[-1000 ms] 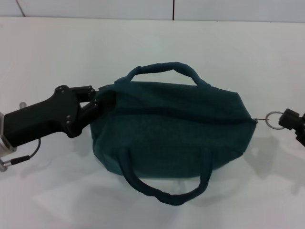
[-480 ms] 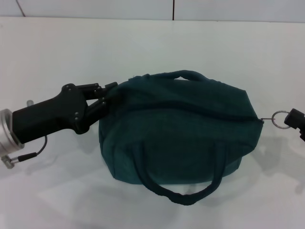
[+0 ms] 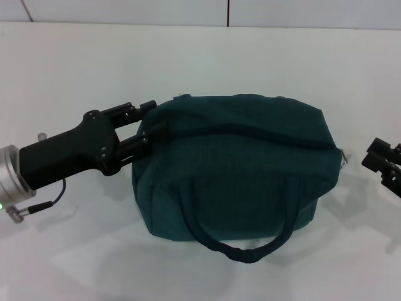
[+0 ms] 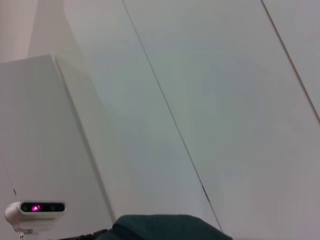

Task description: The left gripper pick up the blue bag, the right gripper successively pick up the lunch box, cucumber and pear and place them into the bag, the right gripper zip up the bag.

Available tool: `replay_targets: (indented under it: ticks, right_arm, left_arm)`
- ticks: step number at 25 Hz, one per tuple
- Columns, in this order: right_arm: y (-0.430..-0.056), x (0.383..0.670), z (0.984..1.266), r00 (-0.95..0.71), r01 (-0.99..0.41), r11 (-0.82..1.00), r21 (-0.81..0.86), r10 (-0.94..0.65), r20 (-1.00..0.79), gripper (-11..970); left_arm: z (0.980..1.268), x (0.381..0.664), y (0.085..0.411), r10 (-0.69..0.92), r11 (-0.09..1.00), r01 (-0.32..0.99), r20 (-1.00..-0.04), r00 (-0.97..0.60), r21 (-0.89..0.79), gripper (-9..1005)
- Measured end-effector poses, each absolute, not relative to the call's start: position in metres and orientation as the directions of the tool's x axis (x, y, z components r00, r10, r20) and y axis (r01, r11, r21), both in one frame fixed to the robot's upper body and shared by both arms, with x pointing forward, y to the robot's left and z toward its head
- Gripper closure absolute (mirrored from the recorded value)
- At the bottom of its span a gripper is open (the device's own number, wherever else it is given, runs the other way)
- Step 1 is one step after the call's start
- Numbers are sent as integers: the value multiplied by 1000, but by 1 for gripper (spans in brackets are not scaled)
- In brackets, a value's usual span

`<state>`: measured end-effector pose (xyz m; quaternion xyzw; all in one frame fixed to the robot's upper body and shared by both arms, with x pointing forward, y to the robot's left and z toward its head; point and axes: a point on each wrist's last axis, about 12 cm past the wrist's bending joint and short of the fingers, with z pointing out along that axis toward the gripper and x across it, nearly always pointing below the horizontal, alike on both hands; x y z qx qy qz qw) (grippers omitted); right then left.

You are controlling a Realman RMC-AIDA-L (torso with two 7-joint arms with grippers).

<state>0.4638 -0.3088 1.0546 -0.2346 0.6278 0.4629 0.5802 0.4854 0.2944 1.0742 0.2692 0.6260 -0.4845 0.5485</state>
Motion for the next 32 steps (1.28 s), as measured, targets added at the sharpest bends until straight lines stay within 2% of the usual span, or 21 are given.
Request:
replay_targets:
  ticks: [1,6,7,12,17,20,25,32]
  right_arm:
    - [-309,464,1054,-218,-831,462,309,241,-946,856]
    - [-312,466,1053,-210,-813,494,307,242,-947,705]
    - [-313,467,1053,-201,-806,509,303,247,-948,675]
    - [-321,465,1054,-119,-780,575,245,248,-961,400]
    - [-325,467,1061,-57,-761,606,234,296,-953,200]
    - [-321,474,1070,-53,-792,564,234,319,-946,187]
    - [-309,500,1098,-92,-883,414,219,305,-948,161]
    - [-281,528,1137,-167,-972,142,189,153,-974,116]
  left_arm:
    - [1074,485,294,-196,388,868,-948,-250,-310,644]
    - [1074,486,294,-198,396,867,-950,-241,-303,481]
    - [1074,486,295,-200,402,867,-952,-232,-295,481]
    - [1073,483,302,-234,496,837,-964,-127,-231,481]
    - [1071,478,310,-265,589,784,-963,-42,-196,481]
    - [1073,479,311,-264,584,789,-964,-38,-191,481]
    - [1084,486,310,-263,492,842,-960,-99,-222,480]
    - [1109,488,309,-252,325,919,-957,-146,-225,480]
